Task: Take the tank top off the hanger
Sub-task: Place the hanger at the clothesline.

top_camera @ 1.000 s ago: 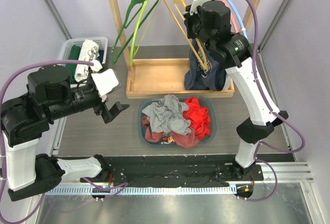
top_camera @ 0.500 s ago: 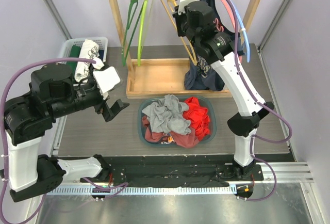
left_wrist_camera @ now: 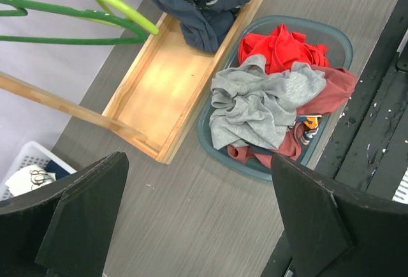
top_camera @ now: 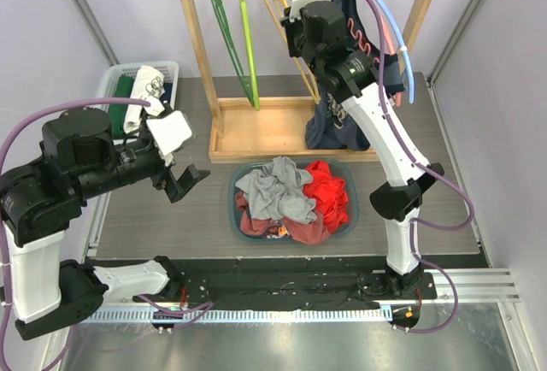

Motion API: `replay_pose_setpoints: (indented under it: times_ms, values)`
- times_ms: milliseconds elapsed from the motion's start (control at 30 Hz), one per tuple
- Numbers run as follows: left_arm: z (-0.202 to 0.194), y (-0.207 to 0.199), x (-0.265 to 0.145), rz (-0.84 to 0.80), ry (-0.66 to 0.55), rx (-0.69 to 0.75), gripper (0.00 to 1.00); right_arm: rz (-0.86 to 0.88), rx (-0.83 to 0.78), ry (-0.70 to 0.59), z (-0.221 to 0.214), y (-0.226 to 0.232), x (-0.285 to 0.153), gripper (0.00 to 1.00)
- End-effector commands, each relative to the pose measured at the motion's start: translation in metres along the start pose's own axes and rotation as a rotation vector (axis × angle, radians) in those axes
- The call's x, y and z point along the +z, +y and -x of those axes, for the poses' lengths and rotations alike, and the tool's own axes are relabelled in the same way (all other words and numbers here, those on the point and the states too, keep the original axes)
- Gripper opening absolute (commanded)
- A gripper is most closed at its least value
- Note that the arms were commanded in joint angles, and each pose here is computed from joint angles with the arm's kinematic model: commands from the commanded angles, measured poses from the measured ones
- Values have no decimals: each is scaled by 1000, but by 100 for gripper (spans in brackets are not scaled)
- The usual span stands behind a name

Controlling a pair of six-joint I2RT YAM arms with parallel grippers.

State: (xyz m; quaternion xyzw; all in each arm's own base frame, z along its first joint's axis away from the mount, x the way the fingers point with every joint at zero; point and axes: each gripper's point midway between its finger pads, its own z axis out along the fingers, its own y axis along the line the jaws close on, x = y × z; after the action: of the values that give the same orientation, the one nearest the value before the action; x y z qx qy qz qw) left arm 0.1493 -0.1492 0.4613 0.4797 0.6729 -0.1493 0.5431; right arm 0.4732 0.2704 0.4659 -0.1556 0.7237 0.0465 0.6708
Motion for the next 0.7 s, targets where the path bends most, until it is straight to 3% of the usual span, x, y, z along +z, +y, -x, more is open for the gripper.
replay_pose_setpoints:
  times_ms: [0,667]
  values:
    - [2,0,-7,2,-22,6,100,-5,39,-114,33,-2,1,1]
    - [-5,1,-4,7,-6,-22,100,143,59,-157,31,46,19,1]
